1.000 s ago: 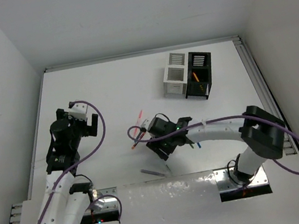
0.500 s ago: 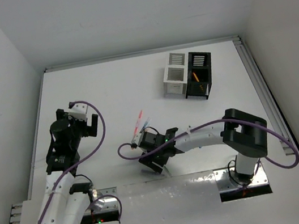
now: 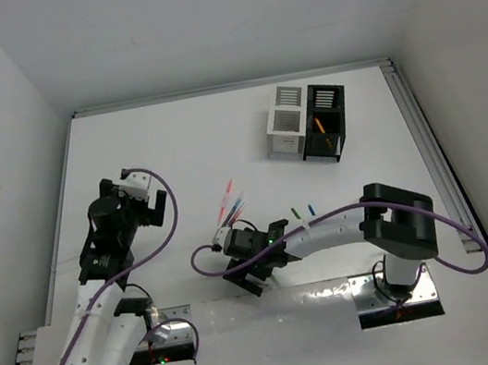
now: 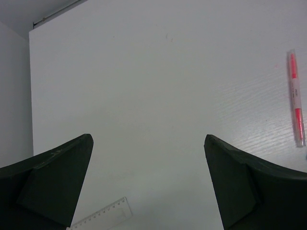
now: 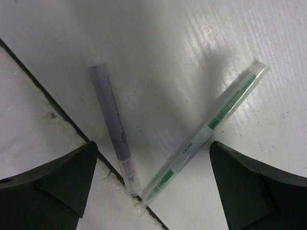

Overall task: Sort the stationery into containers
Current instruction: Move the pen to the center of the board.

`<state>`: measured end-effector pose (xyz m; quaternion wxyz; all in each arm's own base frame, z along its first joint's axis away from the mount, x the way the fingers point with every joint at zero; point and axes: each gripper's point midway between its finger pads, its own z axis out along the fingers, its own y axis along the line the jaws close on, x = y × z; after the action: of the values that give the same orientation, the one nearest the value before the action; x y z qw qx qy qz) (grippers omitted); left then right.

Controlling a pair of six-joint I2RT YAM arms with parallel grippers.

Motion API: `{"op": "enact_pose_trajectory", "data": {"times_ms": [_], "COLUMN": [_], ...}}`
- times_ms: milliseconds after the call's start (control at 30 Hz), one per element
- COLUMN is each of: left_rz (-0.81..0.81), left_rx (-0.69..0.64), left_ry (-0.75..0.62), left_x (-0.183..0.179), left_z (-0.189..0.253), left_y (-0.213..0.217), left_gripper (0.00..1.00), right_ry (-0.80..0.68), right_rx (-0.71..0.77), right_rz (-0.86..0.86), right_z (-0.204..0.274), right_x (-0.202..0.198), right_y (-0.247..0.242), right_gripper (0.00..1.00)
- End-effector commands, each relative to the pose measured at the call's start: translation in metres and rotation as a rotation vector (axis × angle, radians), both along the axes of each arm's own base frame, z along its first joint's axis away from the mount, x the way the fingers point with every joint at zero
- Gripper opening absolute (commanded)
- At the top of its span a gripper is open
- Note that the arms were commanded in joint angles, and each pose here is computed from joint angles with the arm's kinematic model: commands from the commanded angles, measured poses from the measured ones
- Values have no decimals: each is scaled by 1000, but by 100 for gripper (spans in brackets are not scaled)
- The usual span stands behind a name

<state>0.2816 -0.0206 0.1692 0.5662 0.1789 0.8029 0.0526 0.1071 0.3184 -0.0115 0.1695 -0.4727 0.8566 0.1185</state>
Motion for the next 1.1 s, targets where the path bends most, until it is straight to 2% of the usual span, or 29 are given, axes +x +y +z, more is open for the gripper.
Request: {"op": "enact_pose_trajectory", "data": {"times_ms": [0,100,133,233,267,333,433,800,1067], "left_rz": [-12,-22,-21,-24,-24,5,12,31,44], "left_rx": [9,2,2,1,2,14,18,28,40], "left_ry": [-44,-49,-53,-60,-63,-69,-74,-90,-87], "left_x": [2,1,2,1,1,0,0,1,0], "left_z": [7,7,8,10,11,13,14,22,22], "left_y": [-3,-7,-7,-7,-7,-2,0,4,8], "left_gripper": [100,100,100,100,100,100,100,100,100], "right_ry": [-62,-85,-86,-104,-104,-110,-97,-129,-135], "right_rx": [-5,-40,-51,-68,-86,-97,-120,-266,-263], "right_rz": [-84,-135,-156,-191,-207,-241,-284,-398,-545], "right_z": [0,-10,-14,-19,-23,-26,-31,-27,-17], "right_x": [13,18,19,23,24,27,31,64,88], "right_y": [6,-1,-5,-14,-25,-39,-63,-146,-164], "right_gripper": [97,90,82,68,54,37,28,27,31]}}
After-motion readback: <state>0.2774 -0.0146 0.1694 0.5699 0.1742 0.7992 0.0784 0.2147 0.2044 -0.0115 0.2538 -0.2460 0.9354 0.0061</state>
